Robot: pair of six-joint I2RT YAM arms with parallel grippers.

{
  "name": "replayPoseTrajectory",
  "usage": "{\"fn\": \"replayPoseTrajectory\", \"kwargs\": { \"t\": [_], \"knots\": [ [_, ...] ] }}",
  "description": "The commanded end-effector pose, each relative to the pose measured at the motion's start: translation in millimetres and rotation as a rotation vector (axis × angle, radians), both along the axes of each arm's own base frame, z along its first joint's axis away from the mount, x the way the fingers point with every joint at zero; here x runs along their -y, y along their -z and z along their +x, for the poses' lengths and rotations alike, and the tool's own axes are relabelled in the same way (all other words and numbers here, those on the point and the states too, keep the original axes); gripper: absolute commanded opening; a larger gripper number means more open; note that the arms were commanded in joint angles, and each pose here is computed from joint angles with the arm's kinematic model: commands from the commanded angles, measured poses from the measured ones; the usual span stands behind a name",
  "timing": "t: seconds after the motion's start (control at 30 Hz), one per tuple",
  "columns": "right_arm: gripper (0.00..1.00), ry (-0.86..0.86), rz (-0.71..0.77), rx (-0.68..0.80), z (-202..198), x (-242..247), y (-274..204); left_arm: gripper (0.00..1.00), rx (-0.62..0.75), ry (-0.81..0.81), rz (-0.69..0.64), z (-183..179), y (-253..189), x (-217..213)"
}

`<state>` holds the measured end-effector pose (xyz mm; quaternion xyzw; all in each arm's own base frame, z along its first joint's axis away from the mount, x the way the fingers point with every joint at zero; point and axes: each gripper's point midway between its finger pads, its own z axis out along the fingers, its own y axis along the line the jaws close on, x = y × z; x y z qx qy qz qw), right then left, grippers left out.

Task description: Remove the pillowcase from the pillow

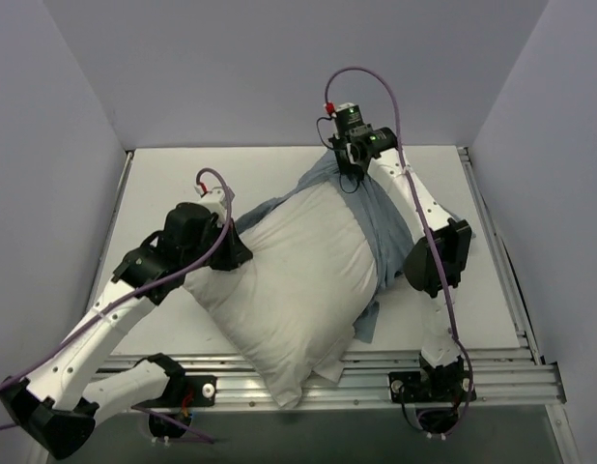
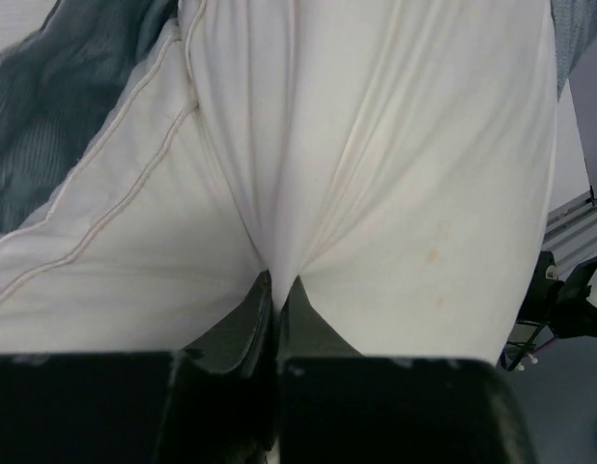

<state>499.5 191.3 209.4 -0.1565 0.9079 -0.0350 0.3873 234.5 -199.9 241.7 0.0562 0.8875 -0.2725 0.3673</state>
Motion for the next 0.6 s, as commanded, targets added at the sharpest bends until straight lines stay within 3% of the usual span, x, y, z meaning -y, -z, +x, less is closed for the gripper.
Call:
{"fn": "replayPoseTrajectory", "kwargs": {
  "t": [0.0, 0.13, 0.2, 0.33, 0.47, 0.53, 0.57],
  "knots": [
    [0.00, 0.530, -0.163, 0.144, 44.1, 169.6, -29.2, 0.02, -0.069, -0.032, 0.098, -48.8, -10.2, -44.4],
    [0.00, 0.656, -0.066, 0.111, 51.1, 221.8, -14.8, 0.02, -0.069, -0.070, 0.108, -63.7, -16.4, -61.0],
    [0.00, 0.626, -0.041, 0.088, 53.2, 215.7, -5.7, 0.02, -0.084, -0.096, 0.141, -64.6, -7.5, -68.2],
    [0.00, 0.496, 0.097, 0.048, 56.3, 178.9, 6.0, 0.02, -0.097, -0.131, 0.182, -55.5, 11.0, -71.4],
    [0.00, 0.294, 0.262, 0.102, 56.3, 115.2, -25.3, 0.02, -0.054, -0.192, 0.258, -17.1, 20.5, -69.1],
    [0.16, 0.211, 0.314, 0.139, 48.6, 92.6, -54.1, 0.07, 0.000, -0.203, 0.270, 12.4, 13.8, -60.2],
    [0.24, 0.186, 0.323, 0.155, 44.8, 84.9, -64.5, 0.15, 0.022, -0.195, 0.270, 22.4, 9.0, -55.1]
  ]
}}
